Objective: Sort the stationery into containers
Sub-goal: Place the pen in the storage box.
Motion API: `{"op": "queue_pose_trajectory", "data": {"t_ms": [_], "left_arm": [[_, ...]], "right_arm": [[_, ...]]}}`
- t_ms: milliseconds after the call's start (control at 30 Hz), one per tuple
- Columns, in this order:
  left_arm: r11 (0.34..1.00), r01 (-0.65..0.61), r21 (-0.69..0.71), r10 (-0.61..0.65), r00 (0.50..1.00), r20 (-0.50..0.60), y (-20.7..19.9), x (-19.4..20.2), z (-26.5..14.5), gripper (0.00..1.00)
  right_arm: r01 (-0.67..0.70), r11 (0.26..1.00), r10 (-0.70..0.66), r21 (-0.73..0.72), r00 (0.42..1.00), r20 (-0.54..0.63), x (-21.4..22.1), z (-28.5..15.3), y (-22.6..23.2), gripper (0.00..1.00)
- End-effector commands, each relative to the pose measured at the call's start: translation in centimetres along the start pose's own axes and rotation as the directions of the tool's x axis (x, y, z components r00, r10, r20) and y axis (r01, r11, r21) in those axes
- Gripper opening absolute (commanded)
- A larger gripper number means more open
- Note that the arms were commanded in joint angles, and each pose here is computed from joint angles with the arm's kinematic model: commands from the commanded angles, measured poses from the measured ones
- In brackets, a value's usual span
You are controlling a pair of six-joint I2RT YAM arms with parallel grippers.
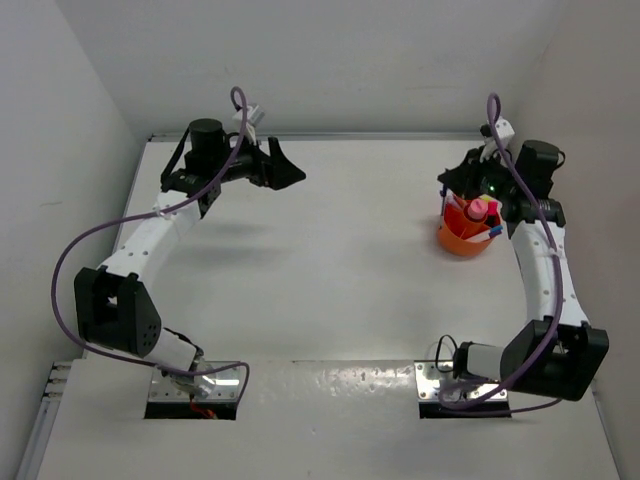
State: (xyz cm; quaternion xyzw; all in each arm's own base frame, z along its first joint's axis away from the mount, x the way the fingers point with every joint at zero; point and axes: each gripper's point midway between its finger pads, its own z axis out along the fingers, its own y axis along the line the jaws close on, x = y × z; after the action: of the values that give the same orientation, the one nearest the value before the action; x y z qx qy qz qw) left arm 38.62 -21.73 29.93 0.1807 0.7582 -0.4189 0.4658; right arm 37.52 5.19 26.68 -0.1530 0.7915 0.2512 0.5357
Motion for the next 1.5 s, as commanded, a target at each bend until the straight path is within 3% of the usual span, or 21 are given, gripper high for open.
{"op": "queue_pose_trajectory", "data": {"t_ms": [0,133,400,567,967,1067,1200,1233,1267,1367,1467], "left_arm": [[0.994,-0.106,-0.037,0.106,0.994,0.003,0.2,-1.1,-0.5,1.0],[0.991,-0.124,-0.041,0.124,0.992,-0.001,0.6,-0.8,-0.6,1.0],[0.994,-0.097,-0.049,0.096,0.995,-0.028,1.9,0.5,-0.2,1.0],[0.994,-0.094,-0.059,0.092,0.995,-0.036,2.6,0.7,-0.1,1.0],[0.997,-0.057,-0.06,0.054,0.998,-0.043,3.3,1.5,0.4,1.0],[0.996,-0.047,-0.082,0.042,0.998,-0.054,3.9,1.8,0.6,1.0],[0.994,-0.035,-0.108,0.027,0.997,-0.078,4.5,2.3,0.7,1.0],[0.992,-0.029,-0.12,0.018,0.996,-0.085,4.8,2.4,0.7,1.0],[0.991,-0.031,-0.129,0.02,0.996,-0.083,4.8,2.0,0.6,1.0],[0.987,-0.002,-0.163,-0.023,0.988,-0.152,5.7,3.3,0.4,1.0],[0.972,0.018,-0.236,-0.067,0.977,-0.202,7.3,3.8,0.3,1.0]], "right_arm": [[0.258,0.939,-0.265,0.228,0.964,-0.001,-0.5,-0.8,-6.0,0.0],[0.288,0.904,-0.304,0.317,0.953,0.001,-0.7,-0.6,-9.5,0.0],[0.23,0.909,-0.251,0.347,0.968,0.015,1.4,0.7,-12.8,0.0],[0.14,0.941,-0.167,0.309,0.984,0.062,2.1,1.5,-12.4,0.0],[0.128,0.955,-0.148,0.267,0.987,0.056,4.7,2.1,-11.1,0.0],[0.129,0.963,-0.143,0.235,0.989,0.044,6.3,2.6,-10.5,0.11],[0.146,0.964,-0.157,0.222,0.987,0.032,7.9,2.9,-10.2,0.13],[0.146,0.965,-0.155,0.218,0.988,0.026,8.1,3.0,-10.2,0.16],[0.146,0.965,-0.155,0.217,0.988,0.026,7.8,3.0,-10.1,0.37],[0.113,0.973,-0.116,0.2,0.993,0.006,6.8,2.9,-9.3,0.72],[0.104,0.978,-0.109,0.181,0.994,0.017,4.0,2.2,-7.6,0.84]]}}
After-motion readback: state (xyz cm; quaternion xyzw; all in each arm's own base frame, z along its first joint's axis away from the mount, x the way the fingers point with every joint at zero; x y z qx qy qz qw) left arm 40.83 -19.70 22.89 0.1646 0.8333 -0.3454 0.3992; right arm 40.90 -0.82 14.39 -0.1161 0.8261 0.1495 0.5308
